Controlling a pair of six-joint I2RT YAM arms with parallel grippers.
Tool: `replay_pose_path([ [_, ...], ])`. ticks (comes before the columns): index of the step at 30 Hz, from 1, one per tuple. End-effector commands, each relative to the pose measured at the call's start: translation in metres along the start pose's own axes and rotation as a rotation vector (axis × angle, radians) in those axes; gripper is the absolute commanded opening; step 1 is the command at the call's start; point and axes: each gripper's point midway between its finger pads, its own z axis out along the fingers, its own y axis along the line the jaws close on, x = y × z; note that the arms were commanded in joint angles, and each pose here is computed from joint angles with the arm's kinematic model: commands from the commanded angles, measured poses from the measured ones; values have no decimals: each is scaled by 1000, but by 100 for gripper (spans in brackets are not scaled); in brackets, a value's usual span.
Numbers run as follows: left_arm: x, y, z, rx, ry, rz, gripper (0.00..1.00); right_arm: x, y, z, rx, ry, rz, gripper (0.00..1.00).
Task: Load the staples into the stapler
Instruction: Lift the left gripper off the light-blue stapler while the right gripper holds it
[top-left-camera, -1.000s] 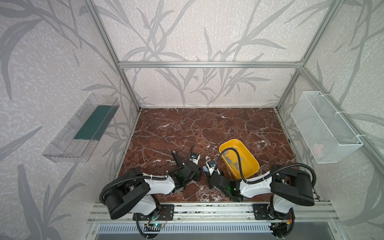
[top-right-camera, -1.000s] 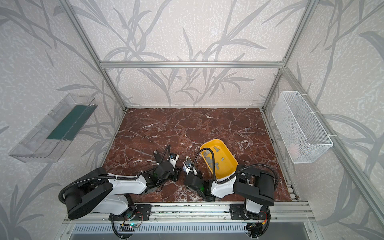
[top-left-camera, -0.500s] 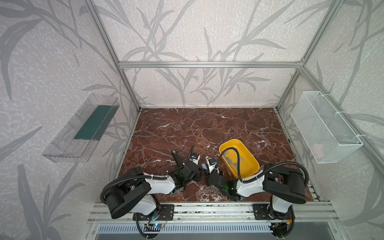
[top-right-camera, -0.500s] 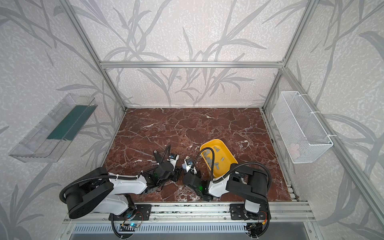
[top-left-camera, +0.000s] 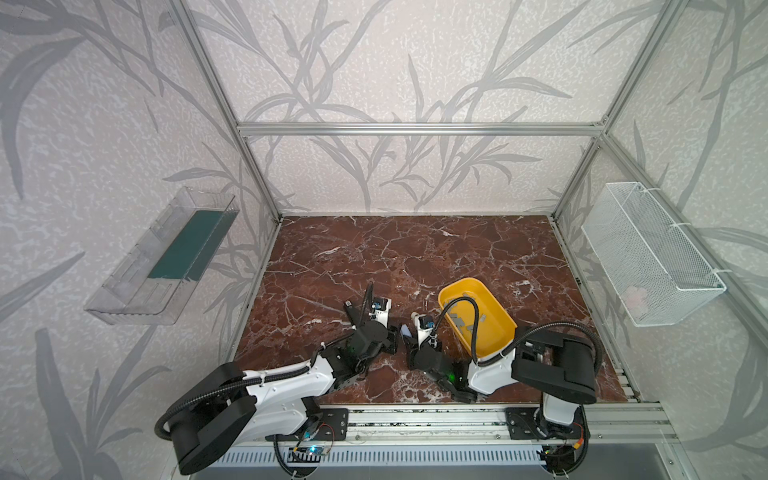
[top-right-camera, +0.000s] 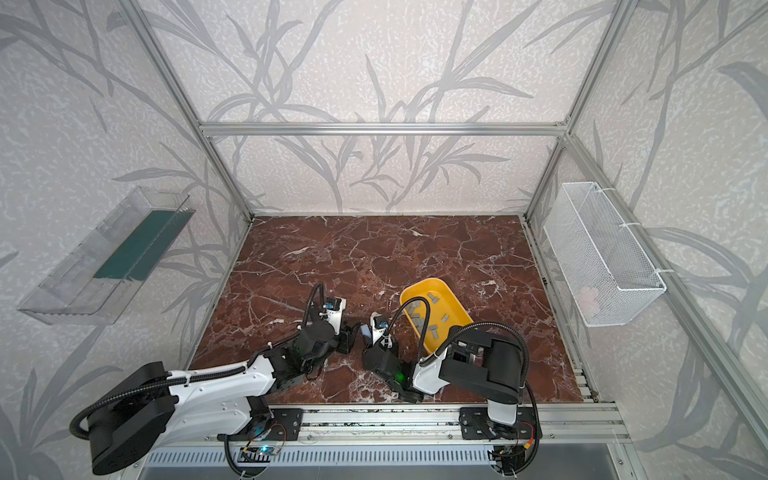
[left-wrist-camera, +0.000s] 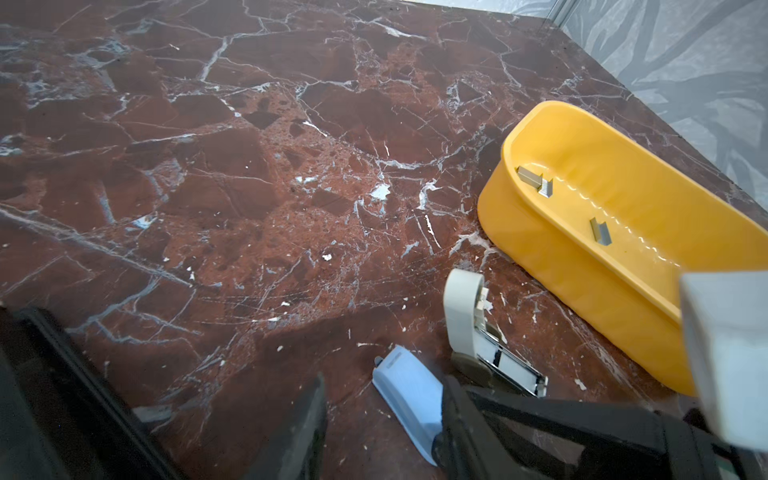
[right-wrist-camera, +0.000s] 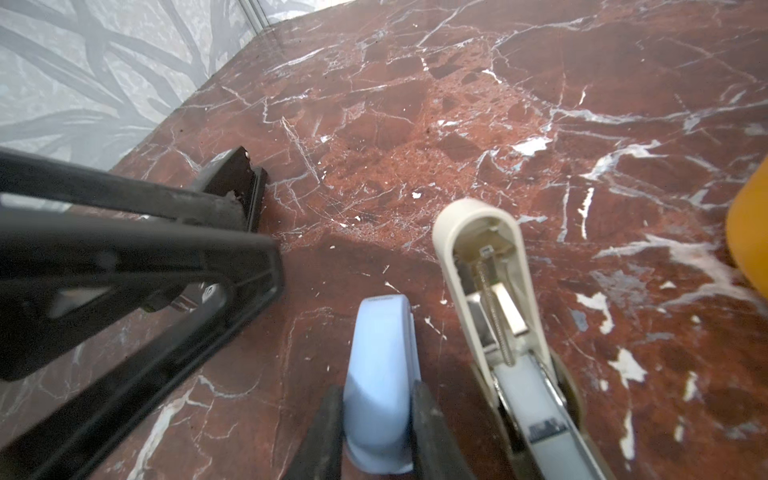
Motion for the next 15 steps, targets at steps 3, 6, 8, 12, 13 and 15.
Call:
replay_pose_path([
  [3,-3,5,7,-27,7,-23,47,138,-101,-35,215,524,-236,18],
  [6,-3,3,15,-21,25,-28,46,132,-96,-34,205,512,-242,18],
  [8,-4,0,19,-6,29,-33,45,126,-90,-34,192,508,-249,17],
  [12,-6,-6,26,20,37,-26,46,115,-77,-36,146,498,-252,17],
  [13,-6,-7,28,19,41,-23,45,113,-72,-36,123,491,-250,18],
  [15,-3,-9,32,28,50,-18,46,107,-65,-37,84,466,-236,18],
])
